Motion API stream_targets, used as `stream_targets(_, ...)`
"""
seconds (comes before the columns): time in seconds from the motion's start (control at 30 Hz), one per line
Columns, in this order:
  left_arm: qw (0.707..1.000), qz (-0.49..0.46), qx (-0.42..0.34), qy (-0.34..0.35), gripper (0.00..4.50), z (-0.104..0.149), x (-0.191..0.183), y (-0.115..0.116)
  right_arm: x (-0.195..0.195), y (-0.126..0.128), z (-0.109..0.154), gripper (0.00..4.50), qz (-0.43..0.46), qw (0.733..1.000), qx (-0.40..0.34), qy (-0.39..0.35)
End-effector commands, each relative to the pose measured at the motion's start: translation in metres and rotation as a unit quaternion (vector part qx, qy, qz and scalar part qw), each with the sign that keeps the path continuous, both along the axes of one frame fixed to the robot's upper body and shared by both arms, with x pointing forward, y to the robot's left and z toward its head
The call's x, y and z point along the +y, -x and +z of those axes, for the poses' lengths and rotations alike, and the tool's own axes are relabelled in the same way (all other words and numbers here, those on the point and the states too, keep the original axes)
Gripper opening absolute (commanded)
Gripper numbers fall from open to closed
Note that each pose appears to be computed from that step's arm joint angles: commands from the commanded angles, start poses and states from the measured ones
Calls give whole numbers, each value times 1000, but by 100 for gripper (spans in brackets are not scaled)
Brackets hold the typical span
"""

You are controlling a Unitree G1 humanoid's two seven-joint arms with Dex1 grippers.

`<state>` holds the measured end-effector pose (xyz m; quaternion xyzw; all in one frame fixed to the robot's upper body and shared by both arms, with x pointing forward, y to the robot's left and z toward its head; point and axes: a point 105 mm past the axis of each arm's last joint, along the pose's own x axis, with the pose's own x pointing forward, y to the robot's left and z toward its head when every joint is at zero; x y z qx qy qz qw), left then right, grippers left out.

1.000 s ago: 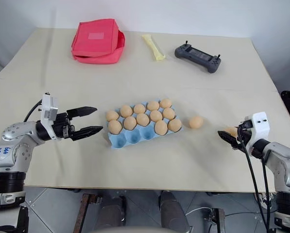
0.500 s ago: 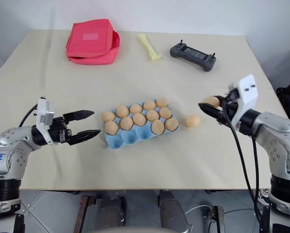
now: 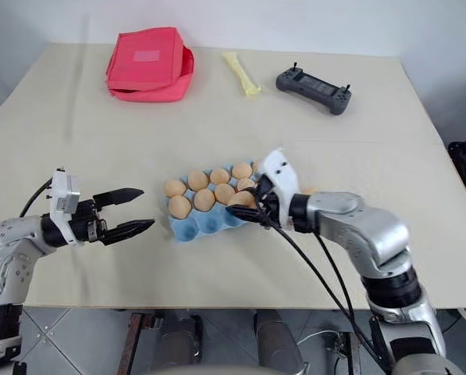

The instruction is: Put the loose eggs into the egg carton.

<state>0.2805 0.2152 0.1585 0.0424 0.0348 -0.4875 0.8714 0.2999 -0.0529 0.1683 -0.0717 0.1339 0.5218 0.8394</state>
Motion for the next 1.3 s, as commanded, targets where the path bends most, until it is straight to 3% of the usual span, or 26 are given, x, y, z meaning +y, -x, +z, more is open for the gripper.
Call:
stream_targets(0.03, 1000, 5, -25, -5, 450, 11, 4, 5, 13, 3, 6, 204, 33, 999, -18, -6)
stream_targets(0.17, 999, 11, -29, -5, 450, 11, 4, 7, 22, 3, 2, 204, 47, 999, -15, -4)
stream_targets(0.4, 999, 15, -39, -3, 450, 14, 3, 6, 27, -6, 9, 433, 39, 999, -37, -9)
stream_targets(0.43, 999, 15, -40, -2, 450, 14, 2, 6, 27, -7, 11, 448, 39, 998, -40, -10)
stream_targets(0.6, 999, 10, -43, -1, 450, 17, 0, 3, 15, -3, 33, 448, 39, 997, -61, -25)
stream_targets(0.73, 999, 7, -44, 0, 450, 17, -1, 0, -16, 6, 48, 448, 27, 997, -63, -46)
stream_targets(1.07, 999, -5, -44, 4, 450, 16, -4, -11, -130, 16, 31, 448, -120, 992, -43, 16)
stream_targets(1.3, 999, -10, -46, 5, 450, 16, -5, -14, -188, 29, 17, 448, -208, 977, -35, 32)
